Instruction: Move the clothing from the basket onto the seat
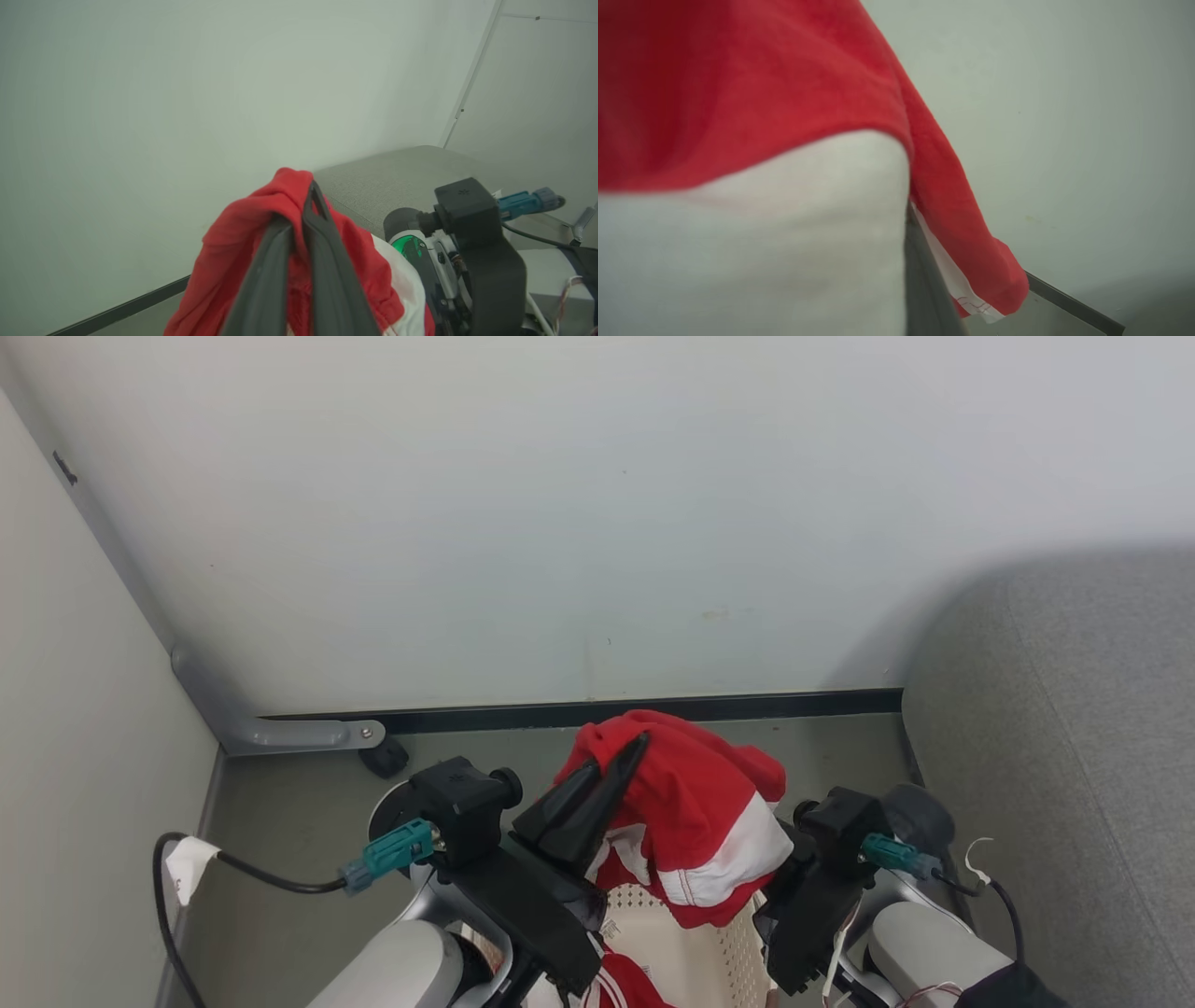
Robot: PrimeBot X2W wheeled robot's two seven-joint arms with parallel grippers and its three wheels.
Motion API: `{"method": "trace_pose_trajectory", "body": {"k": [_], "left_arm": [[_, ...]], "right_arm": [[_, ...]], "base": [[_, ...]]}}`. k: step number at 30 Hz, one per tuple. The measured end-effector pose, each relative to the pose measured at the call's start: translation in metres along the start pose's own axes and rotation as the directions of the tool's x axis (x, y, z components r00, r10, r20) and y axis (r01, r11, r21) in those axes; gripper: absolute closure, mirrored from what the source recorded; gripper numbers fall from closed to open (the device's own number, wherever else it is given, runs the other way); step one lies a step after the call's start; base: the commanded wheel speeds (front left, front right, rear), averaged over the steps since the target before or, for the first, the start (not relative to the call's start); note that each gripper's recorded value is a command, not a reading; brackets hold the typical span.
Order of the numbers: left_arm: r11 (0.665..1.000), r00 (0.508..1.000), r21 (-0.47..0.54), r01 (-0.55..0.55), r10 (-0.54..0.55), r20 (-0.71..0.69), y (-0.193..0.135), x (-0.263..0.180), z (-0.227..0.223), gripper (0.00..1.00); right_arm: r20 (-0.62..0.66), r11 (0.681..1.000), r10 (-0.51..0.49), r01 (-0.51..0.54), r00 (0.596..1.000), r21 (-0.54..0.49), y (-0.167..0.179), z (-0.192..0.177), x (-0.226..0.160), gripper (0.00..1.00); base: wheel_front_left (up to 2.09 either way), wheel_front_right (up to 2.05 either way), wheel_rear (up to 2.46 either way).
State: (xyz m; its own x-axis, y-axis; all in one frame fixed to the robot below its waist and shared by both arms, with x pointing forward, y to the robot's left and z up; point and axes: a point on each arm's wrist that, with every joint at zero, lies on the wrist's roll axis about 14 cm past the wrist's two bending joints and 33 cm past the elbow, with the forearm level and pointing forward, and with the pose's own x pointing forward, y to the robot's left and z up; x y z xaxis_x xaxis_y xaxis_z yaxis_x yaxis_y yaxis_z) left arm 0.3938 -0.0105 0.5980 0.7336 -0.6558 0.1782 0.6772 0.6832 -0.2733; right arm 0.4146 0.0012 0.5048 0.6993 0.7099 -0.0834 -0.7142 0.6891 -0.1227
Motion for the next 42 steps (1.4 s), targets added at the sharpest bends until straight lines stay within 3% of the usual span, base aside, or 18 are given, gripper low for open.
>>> {"method": "trace_pose_trajectory", "body": {"k": [11, 12, 13, 14, 15, 21, 33, 42], "left_arm": [[0.996, 0.994, -0.014, -0.091, 0.09, -0.065, 0.025, -0.011, -0.021, 1.0], [0.996, 0.994, -0.014, -0.09, 0.089, -0.068, 0.025, -0.011, -0.022, 0.93], [0.996, 0.993, -0.017, -0.091, 0.09, -0.071, 0.025, -0.011, -0.023, 0.73], [0.996, 0.994, -0.022, -0.089, 0.087, -0.073, 0.023, -0.011, -0.024, 0.46], [0.996, 0.994, -0.031, -0.087, 0.085, -0.075, 0.022, -0.011, -0.025, 0.0], [0.996, 0.996, -0.052, -0.069, 0.066, -0.066, 0.016, -0.008, -0.023, 0.0], [1.0, 0.998, 0.004, 0.01, -0.01, -0.064, 0.003, -0.003, -0.028, 0.0], [0.994, 0.991, 0.021, 0.108, -0.106, -0.087, -0.017, 0.011, -0.042, 0.0]], "right_arm": [[0.046, 0.984, -0.112, 0.105, 0.993, 0.143, -0.023, 0.007, -0.012, 1.0], [0.044, 0.981, -0.125, 0.117, 0.991, 0.157, -0.026, 0.005, -0.015, 1.0], [0.045, 0.976, -0.137, 0.127, 0.99, 0.174, -0.028, 0.004, -0.018, 1.0], [0.049, 0.973, -0.147, 0.136, 0.988, 0.186, -0.03, 0.005, -0.02, 1.0], [0.056, 0.971, -0.155, 0.141, 0.986, 0.195, -0.031, 0.006, -0.022, 1.0], [0.101, 0.954, -0.21, 0.181, 0.973, 0.241, -0.045, 0.019, -0.03, 1.0], [0.155, 0.882, -0.404, 0.339, 0.901, 0.328, -0.096, 0.032, -0.076, 1.0], [0.17, 0.781, -0.58, 0.484, 0.797, 0.395, -0.128, 0.032, -0.138, 1.0]], "base": [[0.0, 0.0, 0.0], [0.0, 0.0, 0.0], [0.0, 0.0, 0.0], [0.0, 0.0, 0.0], [0.0, 0.0, 0.0], [0.0, 0.0, 0.0], [0.0, 0.0, 0.0], [0.0, 0.0, 0.0]]}}
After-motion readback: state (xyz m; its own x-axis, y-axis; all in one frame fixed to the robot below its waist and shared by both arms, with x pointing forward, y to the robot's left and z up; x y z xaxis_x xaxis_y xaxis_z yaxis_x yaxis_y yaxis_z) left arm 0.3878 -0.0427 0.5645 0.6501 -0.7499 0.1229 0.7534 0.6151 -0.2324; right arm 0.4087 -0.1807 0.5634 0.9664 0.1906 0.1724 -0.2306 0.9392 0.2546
